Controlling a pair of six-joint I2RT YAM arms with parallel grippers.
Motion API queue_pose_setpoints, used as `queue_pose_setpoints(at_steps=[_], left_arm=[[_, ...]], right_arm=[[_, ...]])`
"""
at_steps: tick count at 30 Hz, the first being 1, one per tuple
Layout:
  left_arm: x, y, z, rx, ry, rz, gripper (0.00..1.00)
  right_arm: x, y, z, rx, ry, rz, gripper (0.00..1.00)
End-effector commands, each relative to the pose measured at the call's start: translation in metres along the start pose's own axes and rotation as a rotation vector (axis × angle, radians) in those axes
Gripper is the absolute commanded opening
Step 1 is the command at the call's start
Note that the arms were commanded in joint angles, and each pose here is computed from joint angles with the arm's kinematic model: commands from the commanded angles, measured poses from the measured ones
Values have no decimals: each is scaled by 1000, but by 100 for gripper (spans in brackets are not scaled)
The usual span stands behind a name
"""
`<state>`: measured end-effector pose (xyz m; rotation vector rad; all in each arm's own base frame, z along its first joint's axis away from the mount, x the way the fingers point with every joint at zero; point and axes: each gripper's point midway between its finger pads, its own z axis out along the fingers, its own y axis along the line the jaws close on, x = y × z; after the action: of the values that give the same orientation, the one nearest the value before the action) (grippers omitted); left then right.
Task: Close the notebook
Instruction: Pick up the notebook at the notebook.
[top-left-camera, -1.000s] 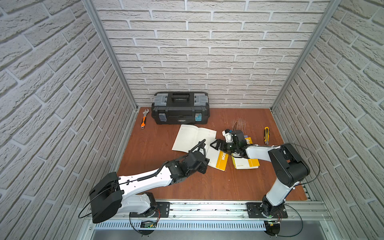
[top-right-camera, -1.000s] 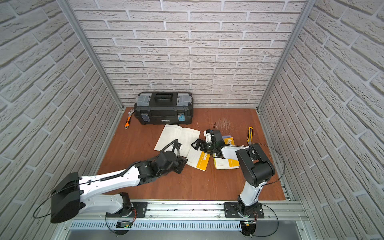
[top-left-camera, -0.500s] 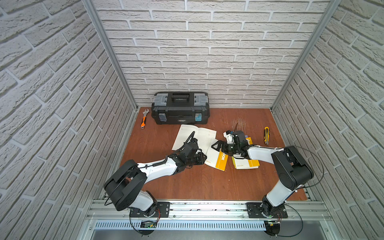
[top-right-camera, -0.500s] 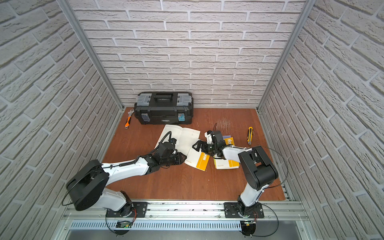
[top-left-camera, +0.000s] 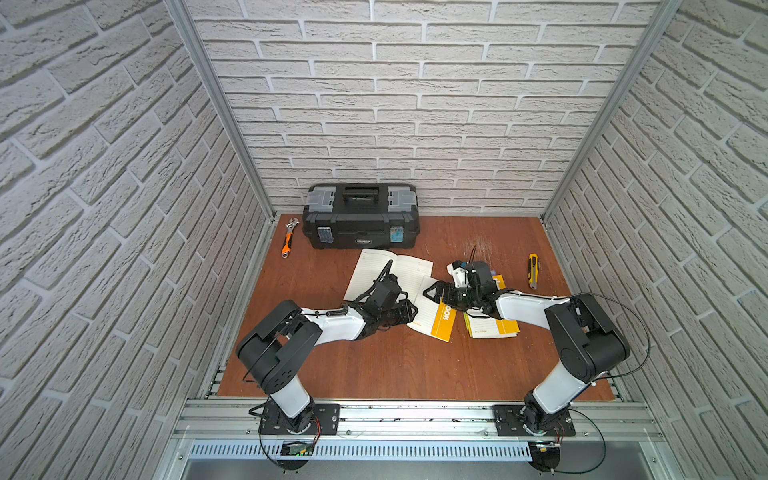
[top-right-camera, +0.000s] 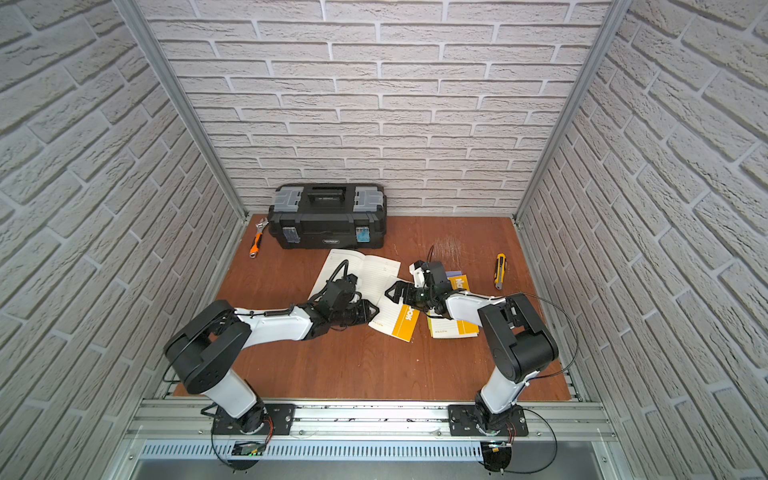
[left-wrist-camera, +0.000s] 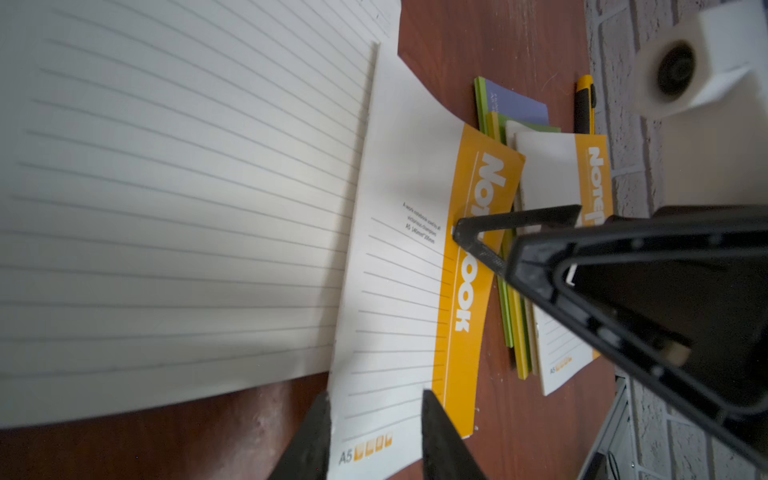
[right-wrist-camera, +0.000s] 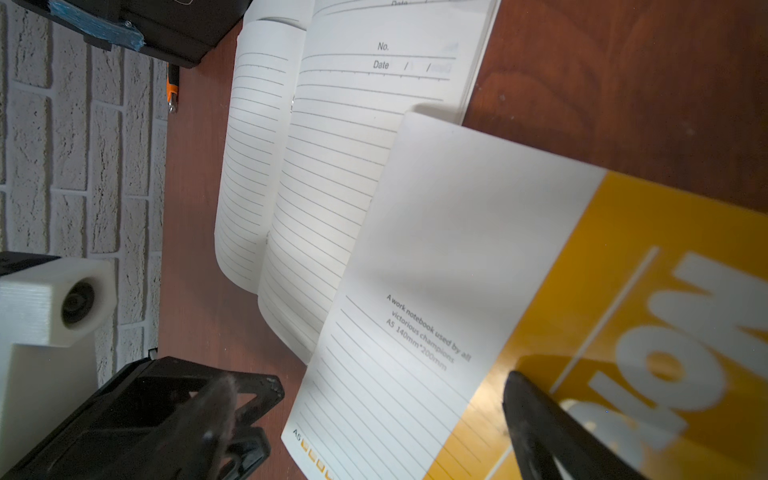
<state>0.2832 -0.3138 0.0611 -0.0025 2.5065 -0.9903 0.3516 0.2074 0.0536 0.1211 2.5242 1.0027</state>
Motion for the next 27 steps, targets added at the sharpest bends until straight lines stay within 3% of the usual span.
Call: queue_pose_setpoints(at_steps=[1,21,27], left_arm=[[-16,-14,4,52,-36,9,36],[-18,-1,30,76,-21,-31,35],[-17,-6,36,125,-19,-63,27]], right_arm=[[-1,3,-3,-11,-11,-22,100],[-1,2,-1,-15,-5,-21,100],[0,1,0,-16,1,-15,100]])
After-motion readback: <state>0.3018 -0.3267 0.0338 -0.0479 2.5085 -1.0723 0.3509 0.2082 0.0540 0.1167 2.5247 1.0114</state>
